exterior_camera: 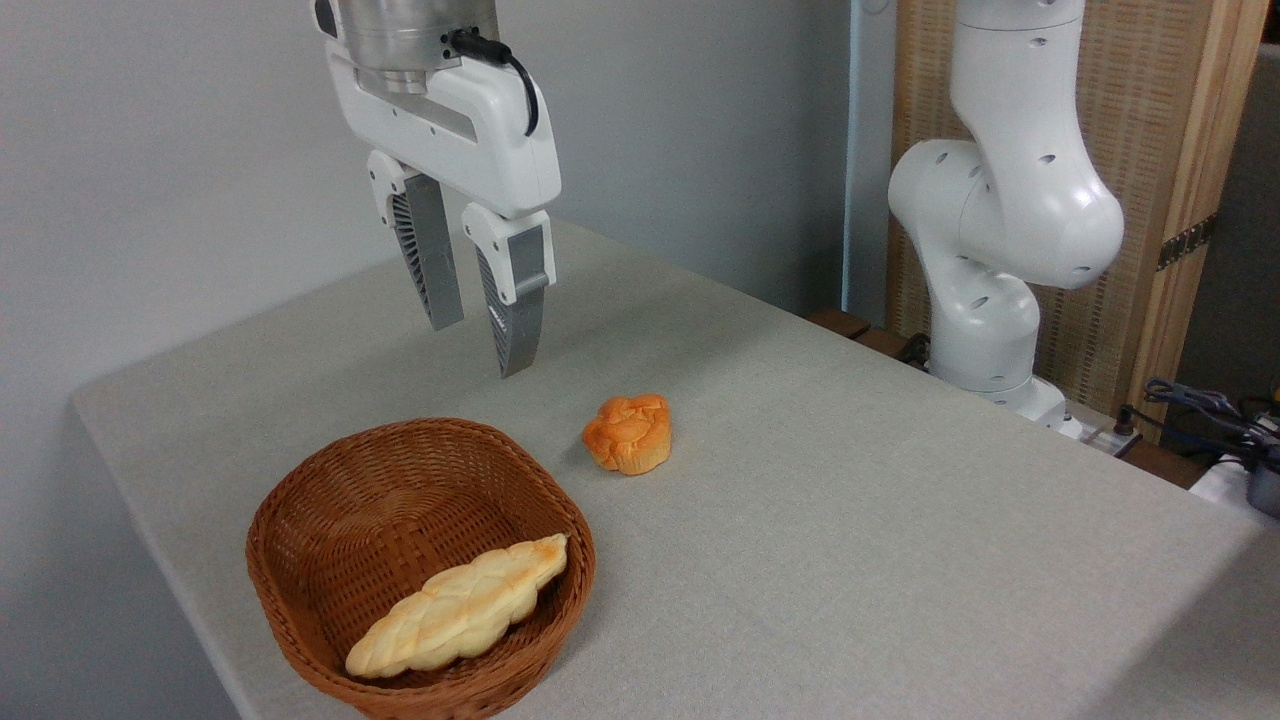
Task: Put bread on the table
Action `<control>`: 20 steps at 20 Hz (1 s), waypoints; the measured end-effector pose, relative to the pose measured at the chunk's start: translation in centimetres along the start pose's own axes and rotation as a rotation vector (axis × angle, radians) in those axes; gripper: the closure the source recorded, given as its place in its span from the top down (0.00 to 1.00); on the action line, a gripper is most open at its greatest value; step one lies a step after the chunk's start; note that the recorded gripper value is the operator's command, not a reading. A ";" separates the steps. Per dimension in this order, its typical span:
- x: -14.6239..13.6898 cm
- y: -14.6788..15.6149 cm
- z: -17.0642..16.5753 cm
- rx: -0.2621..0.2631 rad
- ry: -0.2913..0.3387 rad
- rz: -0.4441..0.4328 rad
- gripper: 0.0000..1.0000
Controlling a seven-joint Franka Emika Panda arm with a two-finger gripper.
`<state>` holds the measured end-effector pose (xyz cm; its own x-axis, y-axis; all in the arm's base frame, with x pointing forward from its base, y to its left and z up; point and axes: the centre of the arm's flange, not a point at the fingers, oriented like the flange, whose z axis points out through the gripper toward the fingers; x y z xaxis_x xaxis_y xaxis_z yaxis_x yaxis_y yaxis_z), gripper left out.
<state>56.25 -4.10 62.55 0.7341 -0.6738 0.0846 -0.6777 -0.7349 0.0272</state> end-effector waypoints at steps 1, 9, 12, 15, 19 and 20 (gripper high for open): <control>0.0 0.0 0.0 0.000 0.000 0.000 1.00; -0.5 -0.7 0.2 -0.001 -0.003 -0.015 1.00; -0.5 -0.7 0.2 -0.002 -0.003 -0.015 1.00; -0.5 -0.7 0.2 -0.002 -0.003 -0.016 1.00; -0.4 -0.8 0.3 -0.002 -0.004 -0.016 1.00; -0.4 -0.8 0.3 -0.002 -0.004 -0.016 1.00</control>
<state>56.45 -3.27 62.24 0.7447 -0.6625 0.0801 -0.6662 -0.7452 0.0307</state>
